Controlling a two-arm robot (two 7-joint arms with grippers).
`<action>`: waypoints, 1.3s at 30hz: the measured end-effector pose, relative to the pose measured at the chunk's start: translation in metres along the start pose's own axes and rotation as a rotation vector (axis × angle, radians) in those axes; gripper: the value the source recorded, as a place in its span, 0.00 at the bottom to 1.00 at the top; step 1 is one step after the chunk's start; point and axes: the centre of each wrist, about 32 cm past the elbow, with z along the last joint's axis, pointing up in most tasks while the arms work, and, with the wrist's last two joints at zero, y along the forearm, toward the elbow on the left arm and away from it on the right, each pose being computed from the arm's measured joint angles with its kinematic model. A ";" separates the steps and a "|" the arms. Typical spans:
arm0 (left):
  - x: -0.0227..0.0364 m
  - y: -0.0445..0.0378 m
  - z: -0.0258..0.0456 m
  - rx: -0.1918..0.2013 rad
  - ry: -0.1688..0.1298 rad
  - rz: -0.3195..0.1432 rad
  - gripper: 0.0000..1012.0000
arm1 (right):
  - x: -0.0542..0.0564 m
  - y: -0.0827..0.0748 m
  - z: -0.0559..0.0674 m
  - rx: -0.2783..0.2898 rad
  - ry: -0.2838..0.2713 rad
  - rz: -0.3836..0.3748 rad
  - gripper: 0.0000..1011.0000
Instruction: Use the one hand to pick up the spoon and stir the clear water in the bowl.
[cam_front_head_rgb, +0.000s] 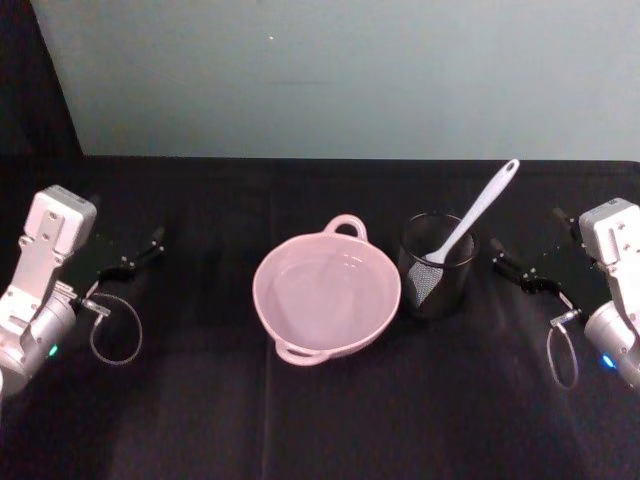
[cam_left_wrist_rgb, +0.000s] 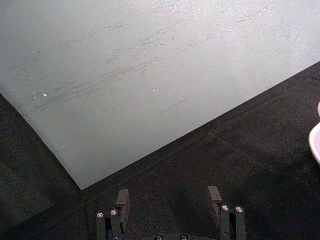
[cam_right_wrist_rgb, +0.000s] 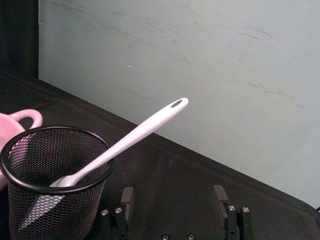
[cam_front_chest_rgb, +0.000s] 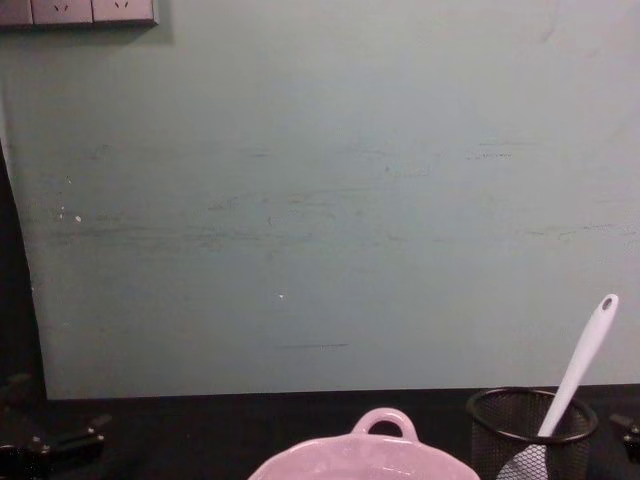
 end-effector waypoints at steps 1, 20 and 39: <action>0.0000 0.0000 0.0000 0.000 0.000 0.000 1.00 | 0.000 0.000 0.000 0.000 0.000 0.000 0.99; 0.0000 0.0000 0.0000 0.000 0.000 0.000 1.00 | 0.000 0.000 0.000 0.000 0.000 0.000 0.99; 0.0000 0.0000 0.0000 0.000 0.000 0.000 1.00 | 0.000 0.000 0.000 0.000 0.000 0.000 0.99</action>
